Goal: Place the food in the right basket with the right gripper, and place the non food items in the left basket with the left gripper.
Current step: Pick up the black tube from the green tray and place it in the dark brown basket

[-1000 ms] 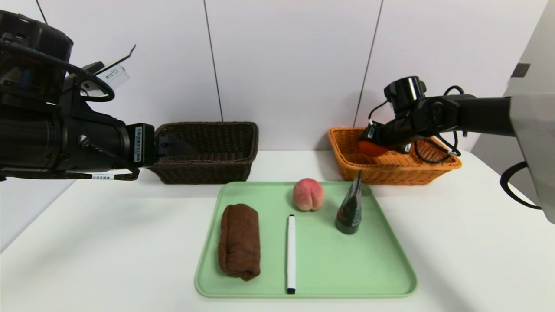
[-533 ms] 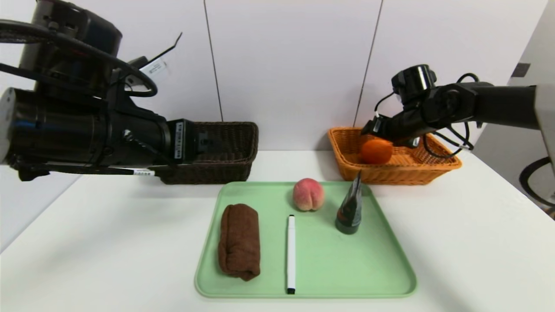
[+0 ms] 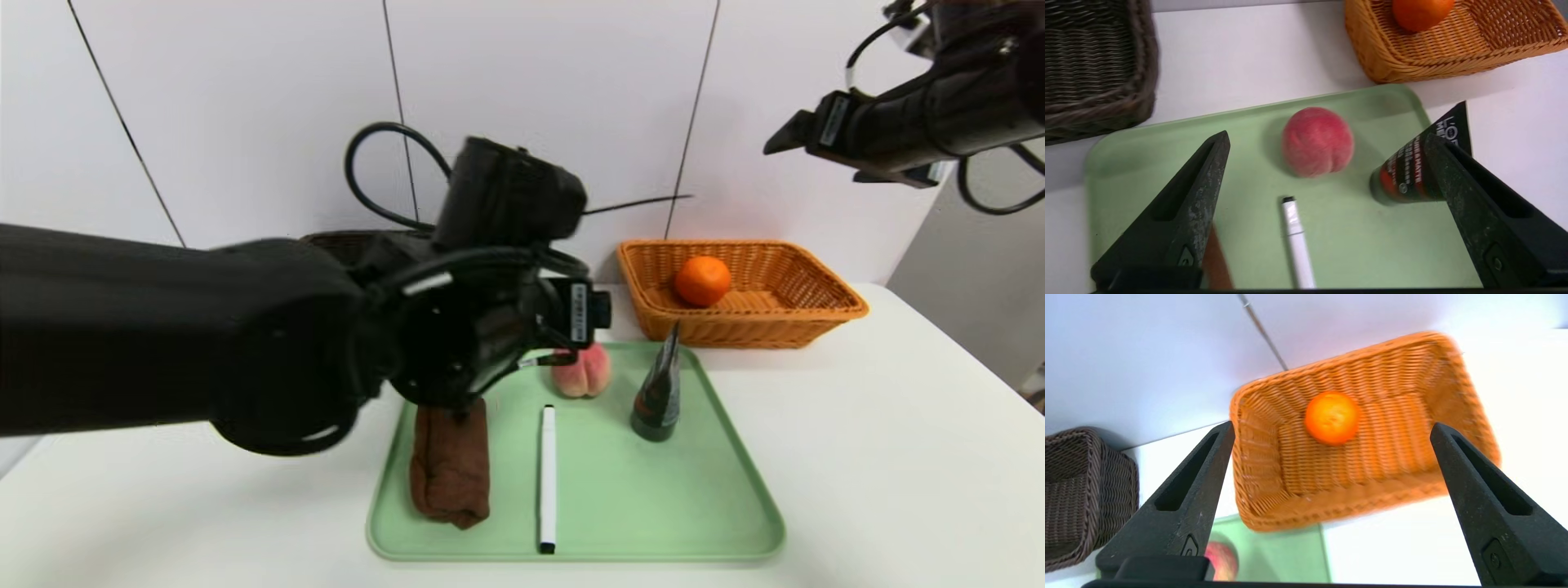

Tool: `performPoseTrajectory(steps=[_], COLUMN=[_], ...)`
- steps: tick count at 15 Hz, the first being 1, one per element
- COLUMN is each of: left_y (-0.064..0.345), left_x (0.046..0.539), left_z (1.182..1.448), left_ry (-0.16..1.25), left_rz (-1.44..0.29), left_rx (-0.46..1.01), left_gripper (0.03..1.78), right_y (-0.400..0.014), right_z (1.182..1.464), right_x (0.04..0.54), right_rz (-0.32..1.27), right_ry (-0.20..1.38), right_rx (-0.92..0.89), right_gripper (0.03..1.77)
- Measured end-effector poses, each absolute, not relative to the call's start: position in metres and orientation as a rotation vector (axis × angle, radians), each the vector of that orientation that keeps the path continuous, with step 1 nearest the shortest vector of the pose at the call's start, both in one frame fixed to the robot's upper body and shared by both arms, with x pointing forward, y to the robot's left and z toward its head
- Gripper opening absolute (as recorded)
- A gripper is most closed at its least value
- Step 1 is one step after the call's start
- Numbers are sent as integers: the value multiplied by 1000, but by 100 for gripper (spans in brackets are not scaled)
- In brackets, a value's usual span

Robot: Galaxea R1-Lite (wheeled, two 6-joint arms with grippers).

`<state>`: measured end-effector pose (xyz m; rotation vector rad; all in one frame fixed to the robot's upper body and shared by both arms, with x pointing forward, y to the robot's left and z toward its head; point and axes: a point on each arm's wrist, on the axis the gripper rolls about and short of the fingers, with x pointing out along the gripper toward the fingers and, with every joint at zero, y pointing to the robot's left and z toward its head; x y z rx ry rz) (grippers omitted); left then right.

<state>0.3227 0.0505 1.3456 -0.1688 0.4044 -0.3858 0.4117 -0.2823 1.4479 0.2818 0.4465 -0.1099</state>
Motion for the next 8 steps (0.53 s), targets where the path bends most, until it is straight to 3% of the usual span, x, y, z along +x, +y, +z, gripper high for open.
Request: performPoseTrajectory(steps=[5,8], left_y=[-3,-5], left_x=[303,299], left_z=[1316,1319], left_ry=[326,318], left_rz=[-443,-451], left_rx=[-187,-191], left_gripper=[169,169], right_y=[-315,-319], right_z=[1454,1448], right_x=[378,371], right_rz=[-191,-203], right_ry=[439,462], right_rx=[310,307], right_gripper=[168,169])
